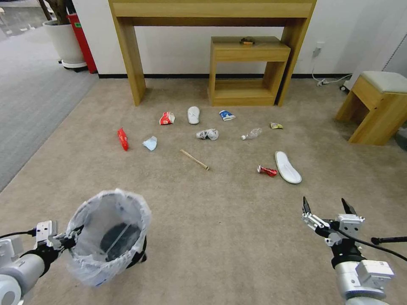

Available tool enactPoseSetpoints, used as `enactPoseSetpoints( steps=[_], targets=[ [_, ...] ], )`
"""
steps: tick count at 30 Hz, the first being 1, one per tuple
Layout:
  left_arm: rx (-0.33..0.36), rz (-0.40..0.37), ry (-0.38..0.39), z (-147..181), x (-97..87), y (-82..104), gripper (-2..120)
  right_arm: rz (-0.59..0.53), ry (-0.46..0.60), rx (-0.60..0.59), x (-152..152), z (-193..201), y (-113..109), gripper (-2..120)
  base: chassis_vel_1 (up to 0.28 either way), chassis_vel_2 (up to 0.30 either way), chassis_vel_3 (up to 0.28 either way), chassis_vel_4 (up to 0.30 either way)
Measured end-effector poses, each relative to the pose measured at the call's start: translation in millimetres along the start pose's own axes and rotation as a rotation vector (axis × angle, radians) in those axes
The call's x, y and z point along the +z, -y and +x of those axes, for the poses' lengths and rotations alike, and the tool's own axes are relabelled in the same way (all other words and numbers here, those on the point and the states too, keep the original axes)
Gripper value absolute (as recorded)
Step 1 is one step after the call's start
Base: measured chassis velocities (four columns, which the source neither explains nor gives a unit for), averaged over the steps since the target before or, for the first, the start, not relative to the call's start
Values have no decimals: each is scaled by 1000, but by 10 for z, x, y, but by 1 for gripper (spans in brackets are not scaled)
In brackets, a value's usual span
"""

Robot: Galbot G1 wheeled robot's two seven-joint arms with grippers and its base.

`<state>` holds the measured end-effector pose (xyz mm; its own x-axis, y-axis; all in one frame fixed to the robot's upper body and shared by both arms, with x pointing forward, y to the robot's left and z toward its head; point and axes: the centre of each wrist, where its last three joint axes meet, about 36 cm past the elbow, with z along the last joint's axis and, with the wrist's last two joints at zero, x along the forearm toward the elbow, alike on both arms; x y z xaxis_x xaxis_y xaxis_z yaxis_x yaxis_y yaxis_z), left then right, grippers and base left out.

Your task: Pick up the trash bin and place the garbage on the floor into it.

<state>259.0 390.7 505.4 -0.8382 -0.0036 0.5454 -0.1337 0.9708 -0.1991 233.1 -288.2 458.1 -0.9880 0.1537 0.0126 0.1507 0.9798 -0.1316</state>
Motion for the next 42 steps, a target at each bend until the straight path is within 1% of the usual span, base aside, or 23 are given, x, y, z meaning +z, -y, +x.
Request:
enactPoseSetpoints(
  steps=[1,4,5,7,16,20,25,31,42],
  targets=[
    [0,0,0,0,0,0,0,0,0,0,0,0,0,100,0,0,0,0],
    [16,44,20,119,19,264,0,5,6,-4,-30,3,0,100,0,0,0,0],
    [16,44,20,119,19,264,0,5,6,-4,-30,3,0,100,0,0,0,0],
    [24,49,22,145,34,326,0,10,10,-10,-43,3,-4,100,0,0,0,0],
    [31,33,27,162,15,347,0,9,19,-21,-58,-11,-44,100,1,8,-1,-5],
    [46,20,22,149,35,344,0,6,19,-20,-45,-13,-55,100,8,207,-9,-244],
    [66,0,23,122,38,347,0,7,17,-16,-31,-15,-44,100,20,408,-13,-380],
    [77,-6,17,119,63,351,0,6,16,-14,-16,-13,-42,100,5,480,-15,-498],
    [72,0,20,109,91,329,0,3,18,-11,13,-23,-43,100,25,613,-8,-627]
  ],
)
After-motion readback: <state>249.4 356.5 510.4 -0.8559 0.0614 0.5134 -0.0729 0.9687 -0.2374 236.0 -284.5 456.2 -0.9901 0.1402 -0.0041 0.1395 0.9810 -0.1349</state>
